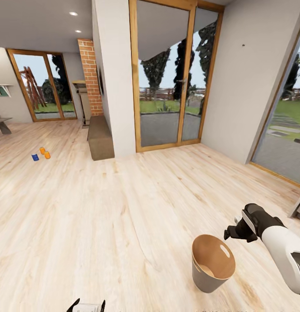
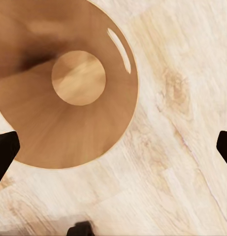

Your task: Put the three can of soda from the living room inside the tash can in the kitchen.

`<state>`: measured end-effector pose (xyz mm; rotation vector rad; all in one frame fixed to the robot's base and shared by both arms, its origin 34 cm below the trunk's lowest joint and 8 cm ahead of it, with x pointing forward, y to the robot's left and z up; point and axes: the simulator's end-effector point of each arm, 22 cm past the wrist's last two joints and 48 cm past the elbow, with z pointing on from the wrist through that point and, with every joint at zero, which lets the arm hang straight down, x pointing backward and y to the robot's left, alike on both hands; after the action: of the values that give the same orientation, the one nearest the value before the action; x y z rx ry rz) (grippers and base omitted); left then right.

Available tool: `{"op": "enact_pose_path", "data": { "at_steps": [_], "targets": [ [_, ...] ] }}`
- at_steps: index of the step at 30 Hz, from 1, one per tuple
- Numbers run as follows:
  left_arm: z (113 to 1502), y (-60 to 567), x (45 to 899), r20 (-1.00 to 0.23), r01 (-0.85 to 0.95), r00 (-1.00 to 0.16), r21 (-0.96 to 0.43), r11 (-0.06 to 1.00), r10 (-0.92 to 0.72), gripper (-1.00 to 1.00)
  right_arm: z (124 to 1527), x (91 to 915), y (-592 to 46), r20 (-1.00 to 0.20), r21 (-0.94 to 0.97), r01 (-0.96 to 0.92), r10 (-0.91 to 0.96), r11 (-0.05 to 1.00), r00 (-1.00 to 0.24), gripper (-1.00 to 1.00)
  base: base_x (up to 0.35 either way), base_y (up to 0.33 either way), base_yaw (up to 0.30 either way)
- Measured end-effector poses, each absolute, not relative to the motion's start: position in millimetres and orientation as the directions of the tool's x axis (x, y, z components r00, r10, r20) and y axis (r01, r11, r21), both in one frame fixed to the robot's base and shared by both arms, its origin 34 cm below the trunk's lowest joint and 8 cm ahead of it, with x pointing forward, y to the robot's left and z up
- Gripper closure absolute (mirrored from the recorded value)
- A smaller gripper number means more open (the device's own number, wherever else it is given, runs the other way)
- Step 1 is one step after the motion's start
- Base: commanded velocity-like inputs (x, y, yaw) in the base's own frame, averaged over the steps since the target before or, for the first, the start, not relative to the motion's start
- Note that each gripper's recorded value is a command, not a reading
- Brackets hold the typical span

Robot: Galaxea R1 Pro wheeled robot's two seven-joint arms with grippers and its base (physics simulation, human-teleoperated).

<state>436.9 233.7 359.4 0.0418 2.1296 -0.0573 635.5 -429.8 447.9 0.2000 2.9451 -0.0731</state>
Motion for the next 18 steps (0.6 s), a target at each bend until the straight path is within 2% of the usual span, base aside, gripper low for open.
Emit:
{"op": "enact_pose_path", "data": {
  "at_steps": [18],
  "targets": [
    [325.4,233.9,425.9,-0.835,0.050,-0.551,-0.028,0.998,0.004,-1.00,408.1,632.0,-430.2,-0.197,-0.040,0.127,0.117,0.991,-0.973,-1.00,0.000,0.000,0.000]
  ]
}}
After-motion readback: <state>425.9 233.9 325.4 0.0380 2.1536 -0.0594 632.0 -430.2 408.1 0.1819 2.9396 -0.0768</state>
